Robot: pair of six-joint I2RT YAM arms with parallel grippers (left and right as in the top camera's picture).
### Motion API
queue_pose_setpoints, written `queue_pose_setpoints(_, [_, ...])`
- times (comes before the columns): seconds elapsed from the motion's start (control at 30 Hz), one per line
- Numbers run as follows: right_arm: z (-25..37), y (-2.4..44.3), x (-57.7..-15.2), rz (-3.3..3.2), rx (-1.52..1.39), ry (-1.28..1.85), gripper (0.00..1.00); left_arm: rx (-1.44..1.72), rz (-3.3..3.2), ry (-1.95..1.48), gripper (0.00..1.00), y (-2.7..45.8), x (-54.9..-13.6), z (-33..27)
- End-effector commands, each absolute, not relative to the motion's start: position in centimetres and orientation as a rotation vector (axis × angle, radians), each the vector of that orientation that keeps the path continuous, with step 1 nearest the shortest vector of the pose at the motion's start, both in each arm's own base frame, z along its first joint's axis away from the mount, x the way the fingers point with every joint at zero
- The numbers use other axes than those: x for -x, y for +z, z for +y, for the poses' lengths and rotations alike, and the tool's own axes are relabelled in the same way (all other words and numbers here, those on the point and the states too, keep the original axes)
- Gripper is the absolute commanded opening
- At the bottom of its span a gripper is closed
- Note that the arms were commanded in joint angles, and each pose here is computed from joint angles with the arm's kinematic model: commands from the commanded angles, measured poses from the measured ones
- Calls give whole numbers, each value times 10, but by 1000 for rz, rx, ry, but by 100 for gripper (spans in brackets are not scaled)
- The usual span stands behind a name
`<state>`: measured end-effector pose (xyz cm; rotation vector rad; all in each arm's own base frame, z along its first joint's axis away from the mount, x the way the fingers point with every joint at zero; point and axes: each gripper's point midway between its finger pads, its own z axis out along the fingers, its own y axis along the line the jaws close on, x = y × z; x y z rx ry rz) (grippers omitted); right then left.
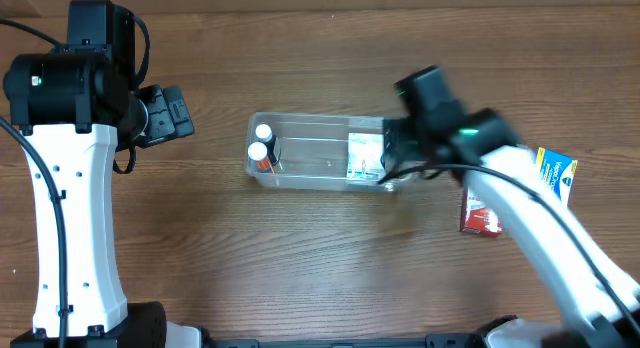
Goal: Pack container
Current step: 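Move the right gripper to the blue-yellow lozenge box and grasp it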
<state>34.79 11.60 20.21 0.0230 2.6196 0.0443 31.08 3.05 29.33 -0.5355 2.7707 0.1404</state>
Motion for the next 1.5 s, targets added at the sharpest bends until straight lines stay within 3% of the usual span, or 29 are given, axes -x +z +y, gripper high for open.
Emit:
queue_pose_setpoints(0.0, [21, 273, -351, 2418, -399, -23, 100, 530, 2769, 135, 100, 295, -311, 31])
queue_pose_setpoints(0.17, [-95, 254, -340, 2431, -740, -49, 100, 530, 2766, 134, 100, 295, -312, 31])
queue_pose_setpoints(0.33, [-171, 186, -349, 2540, -922, -125, 100, 529, 2771, 125, 100, 294, -311, 30])
queue_pose_setpoints(0.53, [-181, 91, -362, 2799, -845, -126, 100, 529, 2776, 120, 100, 294, -310, 29])
queue_pose_setpoints(0.9, [-183, 13, -346, 2988, -935, -78, 100, 529, 2771, 119, 100, 294, -311, 29])
queue_pose_setpoints(1.07, [-182, 8, -344, 2994, -945, -71, 100, 528, 2768, 118, 100, 295, -312, 29])
queue_pose_setpoints(1.3, [-173, 8, -347, 2992, -950, 13, 77, 528, 2769, 117, 100, 295, -312, 29])
queue_pose_setpoints(1.47, [-161, 27, -360, 2955, -909, 95, 76, 528, 2770, 118, 100, 295, -312, 29])
